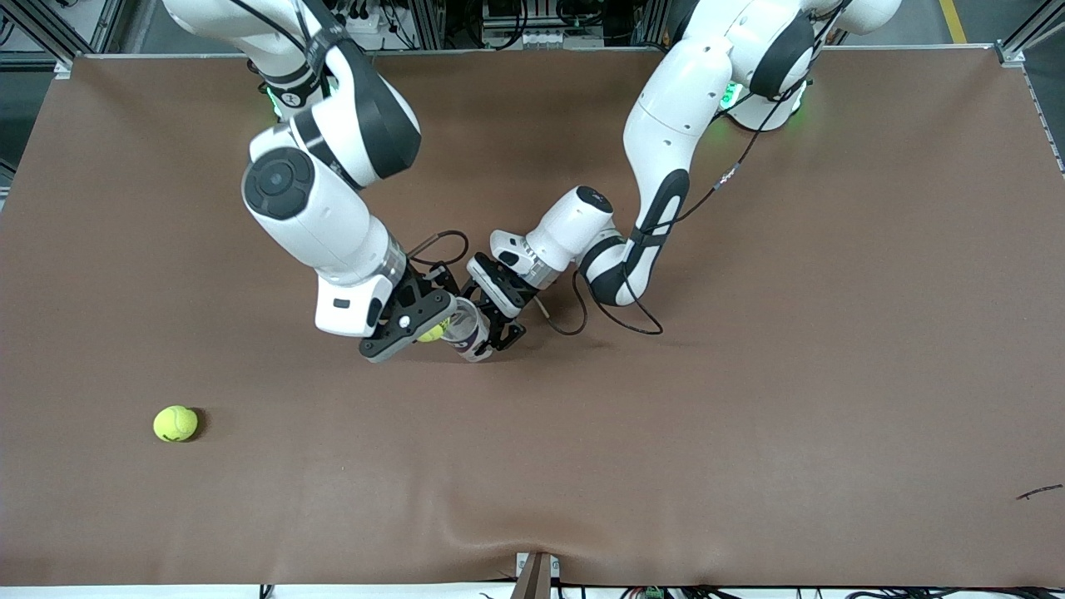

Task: Insert tennis ball vertically with right arm
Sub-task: 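Move the ball over the tube opening with the right gripper and release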

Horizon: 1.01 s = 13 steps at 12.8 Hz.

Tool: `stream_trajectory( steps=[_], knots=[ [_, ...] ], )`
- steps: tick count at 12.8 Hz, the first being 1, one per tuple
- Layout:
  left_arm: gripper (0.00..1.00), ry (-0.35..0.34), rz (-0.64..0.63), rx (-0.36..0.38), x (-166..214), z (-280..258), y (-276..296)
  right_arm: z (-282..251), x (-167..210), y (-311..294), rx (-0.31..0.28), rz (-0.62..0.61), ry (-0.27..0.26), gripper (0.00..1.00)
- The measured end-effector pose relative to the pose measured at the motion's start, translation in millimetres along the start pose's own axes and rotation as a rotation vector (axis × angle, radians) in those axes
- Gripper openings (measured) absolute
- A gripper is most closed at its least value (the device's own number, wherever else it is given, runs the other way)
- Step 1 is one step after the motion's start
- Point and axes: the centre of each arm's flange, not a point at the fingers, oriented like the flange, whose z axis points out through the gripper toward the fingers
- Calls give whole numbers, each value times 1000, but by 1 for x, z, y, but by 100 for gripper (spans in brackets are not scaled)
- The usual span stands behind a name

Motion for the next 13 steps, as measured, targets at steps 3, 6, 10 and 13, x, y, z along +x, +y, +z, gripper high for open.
stream_trajectory(
  steps=[3,6,10,13],
  knots=[
    [76,3,0,-1,0,0,0,20,-5,-18,3,-57,-12,67],
    [76,4,0,-1,0,0,0,40,-11,-37,4,-84,-28,67],
    [76,5,0,-1,1,0,0,44,-13,-37,3,-85,-34,70],
    [76,4,0,-1,0,0,0,44,-13,-37,3,-85,-34,97]
  ],
)
